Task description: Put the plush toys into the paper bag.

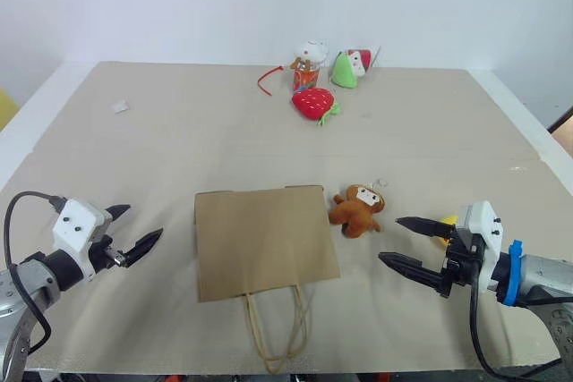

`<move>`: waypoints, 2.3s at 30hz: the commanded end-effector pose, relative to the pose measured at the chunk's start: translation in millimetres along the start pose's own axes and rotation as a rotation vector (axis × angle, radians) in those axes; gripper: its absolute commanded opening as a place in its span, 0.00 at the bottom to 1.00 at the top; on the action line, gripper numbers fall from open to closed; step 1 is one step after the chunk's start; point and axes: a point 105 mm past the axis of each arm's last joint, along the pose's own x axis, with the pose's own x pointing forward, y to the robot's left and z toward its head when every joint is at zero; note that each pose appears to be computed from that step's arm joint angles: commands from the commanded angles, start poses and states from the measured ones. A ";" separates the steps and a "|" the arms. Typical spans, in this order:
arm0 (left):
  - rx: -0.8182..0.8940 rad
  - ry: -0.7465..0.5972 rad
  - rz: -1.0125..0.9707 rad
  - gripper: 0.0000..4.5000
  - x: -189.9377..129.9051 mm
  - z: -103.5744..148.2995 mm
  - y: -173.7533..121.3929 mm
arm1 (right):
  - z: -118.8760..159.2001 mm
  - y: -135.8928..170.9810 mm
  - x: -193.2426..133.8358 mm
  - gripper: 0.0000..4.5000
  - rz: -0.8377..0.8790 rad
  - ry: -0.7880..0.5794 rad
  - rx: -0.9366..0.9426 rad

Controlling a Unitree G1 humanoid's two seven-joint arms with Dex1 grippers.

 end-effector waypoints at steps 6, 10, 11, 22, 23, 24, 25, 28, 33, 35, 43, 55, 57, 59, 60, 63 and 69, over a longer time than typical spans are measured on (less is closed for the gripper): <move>0.042 -0.070 -0.002 0.95 4.8 16.4 1.9 | 7.3 9.3 6.2 1.00 0.028 -0.020 -0.030; 0.043 -0.085 -0.010 0.95 8.5 19.5 -0.2 | 6.5 10.7 7.3 1.00 0.031 -0.021 -0.031; 0.044 -0.088 -0.012 0.95 8.7 19.8 -0.6 | 6.5 11.0 7.5 1.00 0.032 -0.020 -0.033; 0.198 -0.174 -0.061 0.95 17.8 51.7 -3.9 | 60.3 26.1 34.6 1.00 0.256 -0.148 -0.163; 0.226 -0.196 -0.079 0.95 19.6 59.6 -7.0 | 67.1 35.0 38.9 1.00 0.321 -0.159 -0.175; 0.252 -0.218 -0.101 0.95 21.0 66.4 -11.2 | 71.7 43.2 41.8 1.00 0.380 -0.163 -0.183; 0.281 -0.236 -0.135 0.95 22.5 72.6 -18.1 | 75.1 52.4 44.1 1.00 0.442 -0.162 -0.194; 0.332 -0.285 -0.248 0.95 25.0 87.0 -43.1 | 77.0 71.2 45.9 1.00 0.572 -0.133 -0.242; 0.417 -0.311 -0.509 0.95 22.6 90.9 -96.4 | 78.7 78.7 51.2 1.00 0.665 -0.109 -0.302; 0.463 -0.311 -0.600 0.95 20.0 86.7 -110.7 | 78.3 76.3 53.8 1.00 0.671 -0.103 -0.320; 0.465 -0.267 -0.498 0.95 31.1 78.3 -69.5 | 74.1 67.2 54.8 1.00 0.622 -0.086 -0.346; 0.217 -0.310 -0.616 0.95 43.8 70.5 -98.0 | 68.4 68.4 53.1 1.00 0.573 -0.082 -0.345; 0.166 -0.305 -0.654 0.83 43.7 71.2 -104.1 | 68.5 68.1 53.3 1.00 0.567 -0.082 -0.347; 0.126 -0.292 -0.669 0.66 44.0 70.3 -105.4 | 69.3 67.4 53.7 1.00 0.558 -0.085 -0.351; 0.104 -0.284 -0.678 0.57 43.8 69.3 -105.6 | 69.7 67.1 53.9 1.00 0.554 -0.088 -0.353; 0.063 -0.261 -0.702 0.24 42.8 66.9 -106.0 | 72.2 67.5 54.4 1.00 0.550 -0.102 -0.353; 0.135 -0.272 -0.668 0.01 50.3 72.3 -95.4 | 97.0 63.5 59.4 1.00 0.497 -0.235 -0.200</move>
